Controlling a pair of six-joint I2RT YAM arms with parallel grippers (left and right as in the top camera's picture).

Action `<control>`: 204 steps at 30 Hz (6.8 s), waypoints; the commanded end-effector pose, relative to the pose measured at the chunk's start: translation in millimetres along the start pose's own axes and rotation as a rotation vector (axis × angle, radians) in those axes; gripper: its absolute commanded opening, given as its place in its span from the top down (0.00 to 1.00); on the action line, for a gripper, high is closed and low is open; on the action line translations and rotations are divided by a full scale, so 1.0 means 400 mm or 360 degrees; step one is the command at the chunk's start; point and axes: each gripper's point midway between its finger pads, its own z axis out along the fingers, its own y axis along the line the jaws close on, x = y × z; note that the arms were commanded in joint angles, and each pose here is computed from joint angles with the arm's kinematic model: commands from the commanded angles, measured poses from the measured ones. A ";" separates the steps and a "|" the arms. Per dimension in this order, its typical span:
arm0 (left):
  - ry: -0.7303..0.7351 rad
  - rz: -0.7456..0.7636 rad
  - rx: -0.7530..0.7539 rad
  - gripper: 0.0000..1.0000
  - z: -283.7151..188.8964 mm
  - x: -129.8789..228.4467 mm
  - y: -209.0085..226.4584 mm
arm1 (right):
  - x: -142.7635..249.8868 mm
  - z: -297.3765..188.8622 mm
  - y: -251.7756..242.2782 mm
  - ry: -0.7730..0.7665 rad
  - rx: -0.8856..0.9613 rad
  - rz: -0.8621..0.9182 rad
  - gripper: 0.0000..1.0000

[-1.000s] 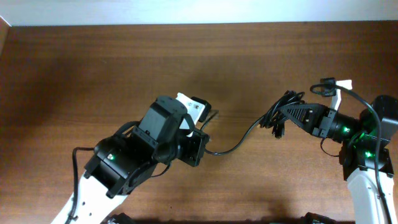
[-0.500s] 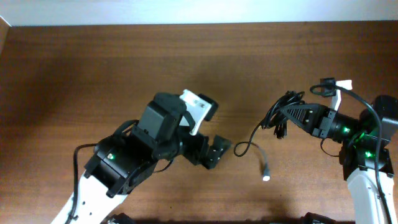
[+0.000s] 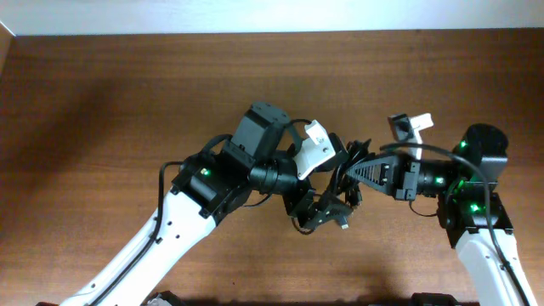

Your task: Untangle cables

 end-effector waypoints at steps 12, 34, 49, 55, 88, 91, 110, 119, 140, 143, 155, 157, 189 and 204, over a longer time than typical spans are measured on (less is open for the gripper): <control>0.0091 -0.0033 -0.0387 1.00 -0.013 0.027 0.102 | 0.022 0.032 0.027 0.0088 -0.0064 -0.0055 0.96; 0.0243 0.0849 -0.0462 1.00 -0.024 0.031 0.135 | -0.078 0.009 -0.109 -0.0395 0.0357 0.0684 0.22; 0.0218 0.1043 -0.0162 0.67 -0.008 0.055 0.058 | -0.080 0.008 -0.111 -0.0403 0.0363 0.0683 0.96; 0.0242 0.0960 -0.0152 0.11 -0.010 0.068 0.056 | -0.079 0.013 -0.090 -0.0334 0.0339 0.0374 0.96; -0.0006 0.0865 -0.0068 1.00 -0.161 0.059 0.072 | 0.032 0.088 0.150 0.0246 -0.0266 -0.0502 0.86; 0.0002 0.0825 -0.0080 1.00 -0.161 0.060 0.076 | 0.007 0.086 0.137 0.0164 -0.0209 -0.0470 0.01; -0.0059 0.0114 -0.0800 1.00 -0.126 -0.031 0.252 | -0.070 0.000 -0.137 -0.0523 0.0323 0.1476 0.15; -0.0105 0.0170 -0.0551 1.00 -0.043 -0.056 0.204 | -0.091 -0.015 -0.167 -0.0663 0.0385 0.1509 0.57; -0.0098 0.0248 -0.0245 1.00 0.026 -0.060 0.075 | -0.114 -0.038 -0.207 -0.0824 0.0473 0.1504 0.96; -0.0095 0.0131 -0.0396 1.00 0.014 -0.058 0.120 | -0.109 -0.034 -0.201 -0.0784 0.0469 0.1459 0.96; -0.0271 -0.0662 -0.1143 1.00 -0.163 -0.011 0.379 | -0.084 -0.016 -0.179 -0.0614 0.0459 0.1254 0.96; -0.0206 -0.0699 -0.1288 1.00 -0.186 0.024 0.402 | -0.090 -0.015 -0.170 -0.0601 0.0440 0.1200 0.96; 0.0108 -0.0234 -0.0562 0.01 0.037 0.047 0.231 | -0.045 -0.043 -0.248 -0.0645 0.0702 0.1180 0.96; 0.0123 -0.0434 -0.0585 0.01 0.057 0.069 0.253 | -0.036 -0.040 -0.247 -0.0613 0.0705 0.1168 0.96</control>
